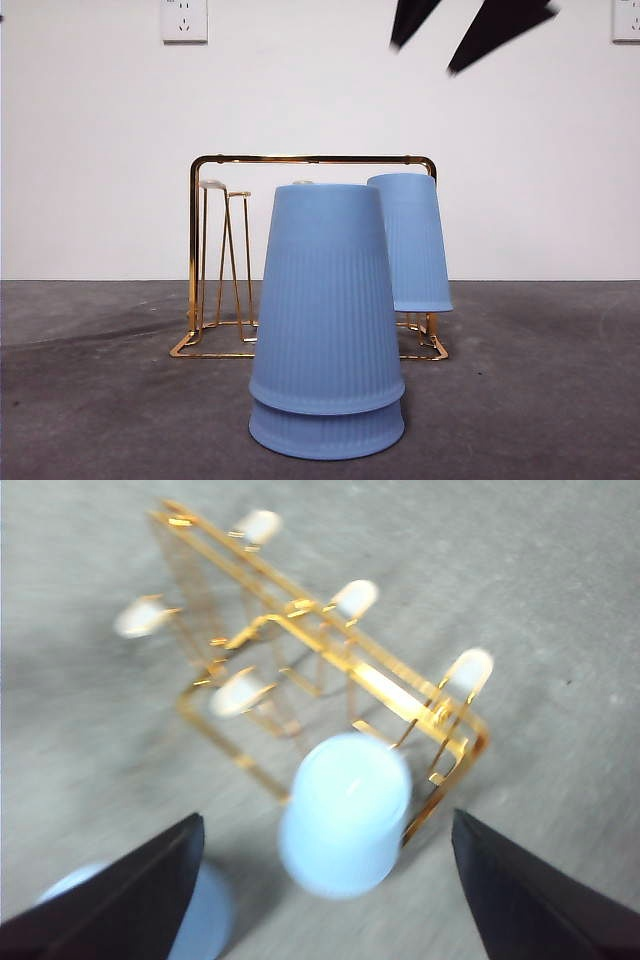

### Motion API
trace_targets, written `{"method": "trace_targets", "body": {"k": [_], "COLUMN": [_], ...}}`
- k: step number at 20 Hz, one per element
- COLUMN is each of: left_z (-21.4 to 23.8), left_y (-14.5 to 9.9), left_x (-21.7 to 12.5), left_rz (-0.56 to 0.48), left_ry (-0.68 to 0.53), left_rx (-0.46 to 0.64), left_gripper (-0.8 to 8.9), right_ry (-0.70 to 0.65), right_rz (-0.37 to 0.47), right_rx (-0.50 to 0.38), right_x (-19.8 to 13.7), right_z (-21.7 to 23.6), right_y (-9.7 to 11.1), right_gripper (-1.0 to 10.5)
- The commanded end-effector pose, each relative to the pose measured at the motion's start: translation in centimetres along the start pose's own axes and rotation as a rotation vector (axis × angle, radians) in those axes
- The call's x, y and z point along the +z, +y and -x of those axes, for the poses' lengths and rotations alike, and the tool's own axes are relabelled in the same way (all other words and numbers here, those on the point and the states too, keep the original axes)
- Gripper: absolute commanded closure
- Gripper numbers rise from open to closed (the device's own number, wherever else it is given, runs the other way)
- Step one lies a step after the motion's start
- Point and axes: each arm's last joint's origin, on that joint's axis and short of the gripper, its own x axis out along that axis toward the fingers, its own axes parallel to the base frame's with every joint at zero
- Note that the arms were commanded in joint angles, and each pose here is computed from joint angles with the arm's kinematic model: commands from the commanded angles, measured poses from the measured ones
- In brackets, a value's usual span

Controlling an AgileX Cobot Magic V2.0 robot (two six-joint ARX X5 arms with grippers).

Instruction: Pick the top cup and place it on cupholder, pick up the mid cup and place it on cupholder, last pick the bottom cup and place it on cupholder.

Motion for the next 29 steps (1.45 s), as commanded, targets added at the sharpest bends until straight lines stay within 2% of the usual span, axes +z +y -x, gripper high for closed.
{"method": "trace_targets", "body": {"k": [1, 4, 11, 14, 19, 29], "left_z": [-0.7, -2.3, -7.9, -14.1, -18.7, -21.3], "left_y": [-0.3, -0.8, -4.2, -7.5, -8.8, -9.1], "left_x": [0.7, 1.4, 4.8, 5.7, 4.1, 2.5], "left_rz": [-0.002, -0.019, -0.139, -0.268, -0.324, -0.369], "left_ry": [0.006, 0.025, 0.156, 0.329, 0.463, 0.542], "left_rx": [-0.042, -0.069, -0.082, -0.047, -0.023, 0.025], "left_gripper": [3.40, 3.40, 3.40, 3.39, 3.39, 3.48], "right_ry": [-0.035, -0.052, 0.050, 0.055, 0.019, 0.019], "right_rz": [-0.001, 0.015, -0.080, -0.130, -0.128, -0.127], "right_rx": [0.044, 0.061, 0.088, 0.086, 0.085, 0.088], "right_x": [-0.4, -2.4, -11.1, -14.7, -15.1, -15.0], "right_z": [3.1, 5.4, 4.8, 4.9, 5.7, 5.7], "right_y": [1.1, 2.0, 2.7, 2.7, 2.7, 2.7], "right_gripper": [5.5, 5.5, 5.5, 5.5, 5.5, 5.5]}}
